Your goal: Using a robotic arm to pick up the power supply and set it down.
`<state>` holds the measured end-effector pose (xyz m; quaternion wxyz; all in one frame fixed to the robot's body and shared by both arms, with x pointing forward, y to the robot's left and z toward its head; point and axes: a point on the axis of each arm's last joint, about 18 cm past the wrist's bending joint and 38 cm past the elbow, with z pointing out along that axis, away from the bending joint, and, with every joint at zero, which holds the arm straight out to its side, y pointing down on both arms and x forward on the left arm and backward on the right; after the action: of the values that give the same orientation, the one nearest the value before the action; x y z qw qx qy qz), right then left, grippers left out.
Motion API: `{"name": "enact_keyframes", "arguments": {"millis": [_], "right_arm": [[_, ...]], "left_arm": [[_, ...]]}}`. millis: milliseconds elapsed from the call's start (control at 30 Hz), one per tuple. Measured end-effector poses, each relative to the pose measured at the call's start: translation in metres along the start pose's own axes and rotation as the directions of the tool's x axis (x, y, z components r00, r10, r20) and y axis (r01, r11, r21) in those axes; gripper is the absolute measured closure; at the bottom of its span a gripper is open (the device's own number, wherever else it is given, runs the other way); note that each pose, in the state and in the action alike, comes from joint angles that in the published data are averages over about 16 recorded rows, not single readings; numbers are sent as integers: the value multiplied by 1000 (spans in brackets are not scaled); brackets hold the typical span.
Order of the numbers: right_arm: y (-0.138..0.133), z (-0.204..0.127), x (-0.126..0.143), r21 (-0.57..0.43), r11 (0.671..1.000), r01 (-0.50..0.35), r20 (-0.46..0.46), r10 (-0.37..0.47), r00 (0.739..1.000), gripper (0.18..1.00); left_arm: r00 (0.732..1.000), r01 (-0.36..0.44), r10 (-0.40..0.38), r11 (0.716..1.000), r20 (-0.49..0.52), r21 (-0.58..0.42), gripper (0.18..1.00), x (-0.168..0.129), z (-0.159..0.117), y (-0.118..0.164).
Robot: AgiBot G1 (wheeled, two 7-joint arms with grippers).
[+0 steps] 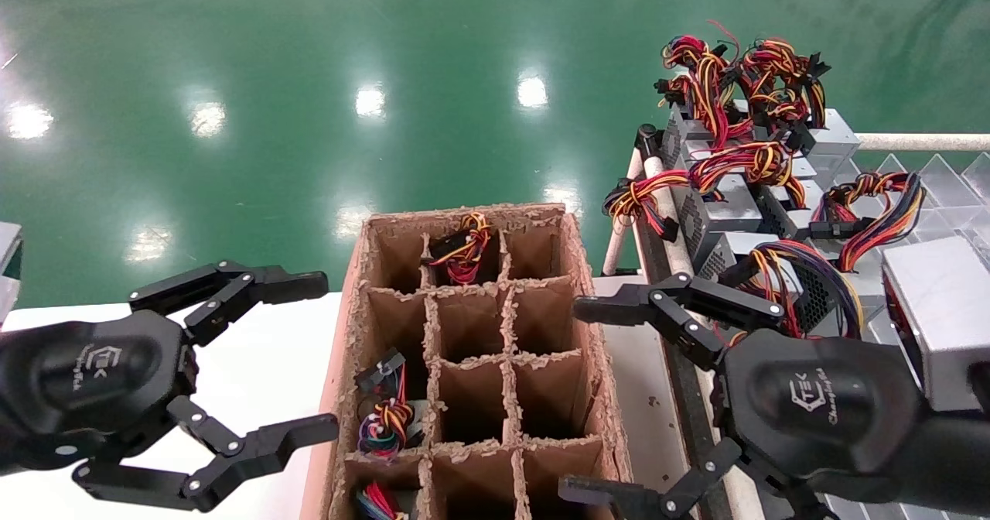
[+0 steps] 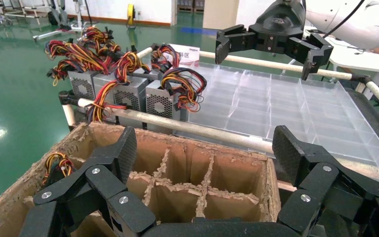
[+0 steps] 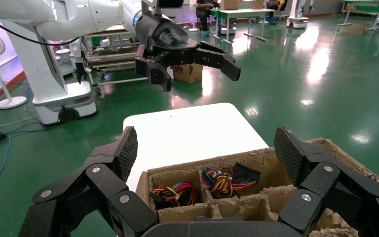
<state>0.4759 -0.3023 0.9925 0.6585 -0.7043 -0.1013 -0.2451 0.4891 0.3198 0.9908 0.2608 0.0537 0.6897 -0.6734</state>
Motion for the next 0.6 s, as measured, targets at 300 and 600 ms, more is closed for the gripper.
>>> {"name": "enact_keyframes", "arguments": {"millis": [300, 600], "right_arm": [[0, 0, 0, 0, 1000, 0, 0, 0, 1000, 179], [1, 2, 0, -7, 1000, 2, 5, -2, 1000, 179]], "left_arm": [[1000, 0, 0, 1000, 0, 0, 184, 0, 0, 0], [1000, 0, 0, 1000, 0, 0, 184, 0, 0, 0]]}}
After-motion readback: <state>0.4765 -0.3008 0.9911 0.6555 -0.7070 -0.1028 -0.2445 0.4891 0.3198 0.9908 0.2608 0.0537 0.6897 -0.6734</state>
